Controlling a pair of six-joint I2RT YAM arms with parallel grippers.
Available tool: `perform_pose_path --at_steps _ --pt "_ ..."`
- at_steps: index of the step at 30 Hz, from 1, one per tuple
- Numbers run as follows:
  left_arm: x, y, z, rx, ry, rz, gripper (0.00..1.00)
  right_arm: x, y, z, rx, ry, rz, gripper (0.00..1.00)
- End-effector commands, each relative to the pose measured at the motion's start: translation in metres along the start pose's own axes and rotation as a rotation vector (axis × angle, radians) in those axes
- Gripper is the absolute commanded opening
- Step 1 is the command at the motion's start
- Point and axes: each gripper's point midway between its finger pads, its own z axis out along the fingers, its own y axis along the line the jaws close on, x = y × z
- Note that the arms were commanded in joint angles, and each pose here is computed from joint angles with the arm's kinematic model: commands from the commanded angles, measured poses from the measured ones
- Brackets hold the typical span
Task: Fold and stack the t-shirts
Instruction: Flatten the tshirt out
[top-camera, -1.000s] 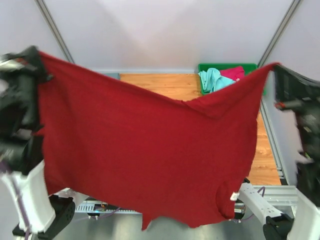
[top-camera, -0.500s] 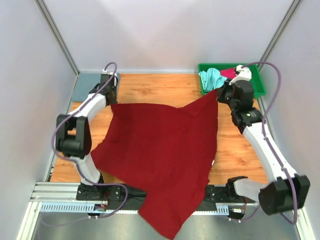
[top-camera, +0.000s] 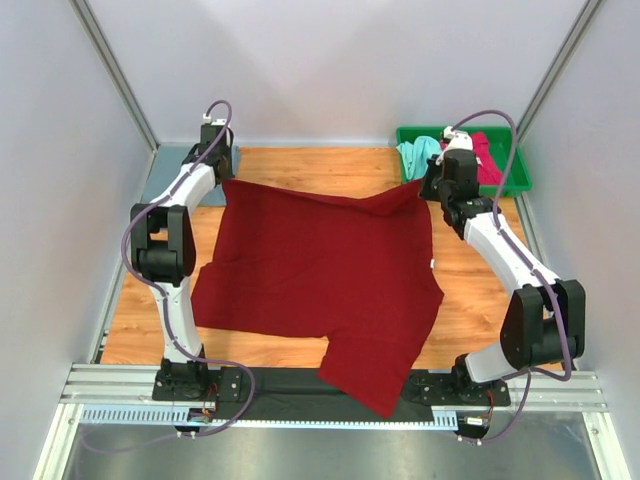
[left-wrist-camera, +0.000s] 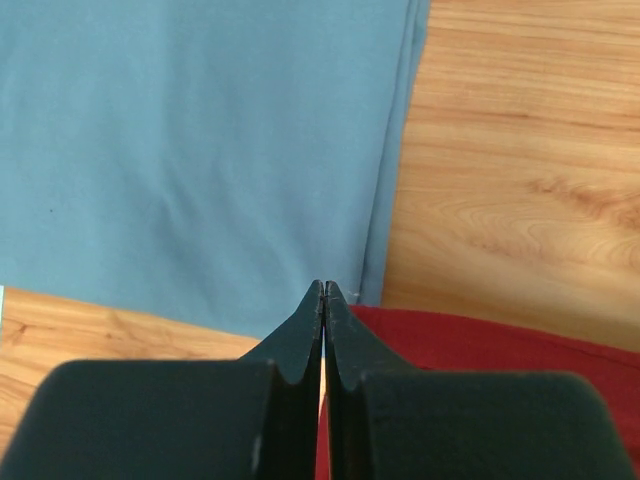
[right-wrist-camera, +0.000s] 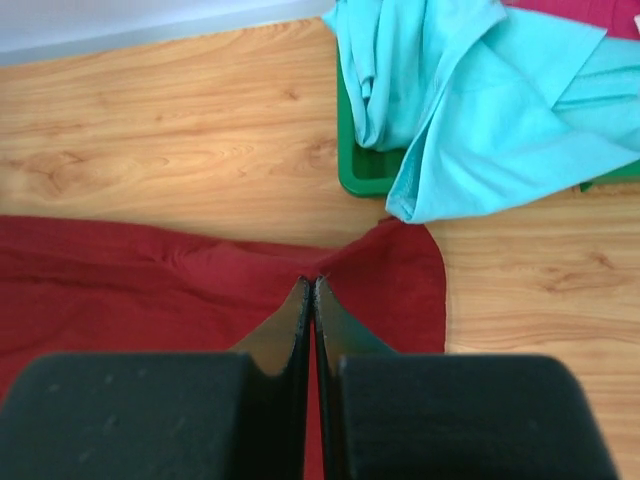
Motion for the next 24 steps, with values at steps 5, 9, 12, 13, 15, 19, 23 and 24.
perform_pose_path --at_steps 5,9,12,13,15,19,23,24 --pt "-0.057 0.044 -0.071 -0.094 -0.121 -0.122 0.0 -0.096 0.009 -0.032 0.018 -0.22 0.035 0.0" --pt "-0.118 0.046 -0.149 -0.001 -0.288 -0.188 0.0 -0.171 0.012 -0.085 0.023 -0.399 0.103 0.0" --pt "-0.165 0.056 -0.233 0.063 -0.451 -0.238 0.0 -0.23 0.026 -0.149 -0.035 -0.563 0.121 0.0" --pt "-0.18 0.06 -0.262 0.082 -0.512 -0.251 0.0 -0.242 0.029 -0.167 -0.052 -0.605 0.128 0.0" --pt "-0.199 0.07 -0.329 0.127 -0.643 -0.278 0.0 -0.269 0.035 -0.222 -0.093 -0.72 0.134 0.0" --pt "-0.212 0.089 -0.449 0.191 -0.87 -0.305 0.0 -0.287 0.04 -0.319 -0.177 -0.895 0.143 0.0" --pt "-0.191 0.118 -0.571 0.201 -1.105 -0.317 0.0 -0.285 0.04 -0.413 -0.262 -1.064 0.15 0.0" --pt "-0.185 0.121 -0.589 0.207 -1.141 -0.319 0.0 -0.281 0.04 -0.449 -0.297 -1.123 0.158 0.0"
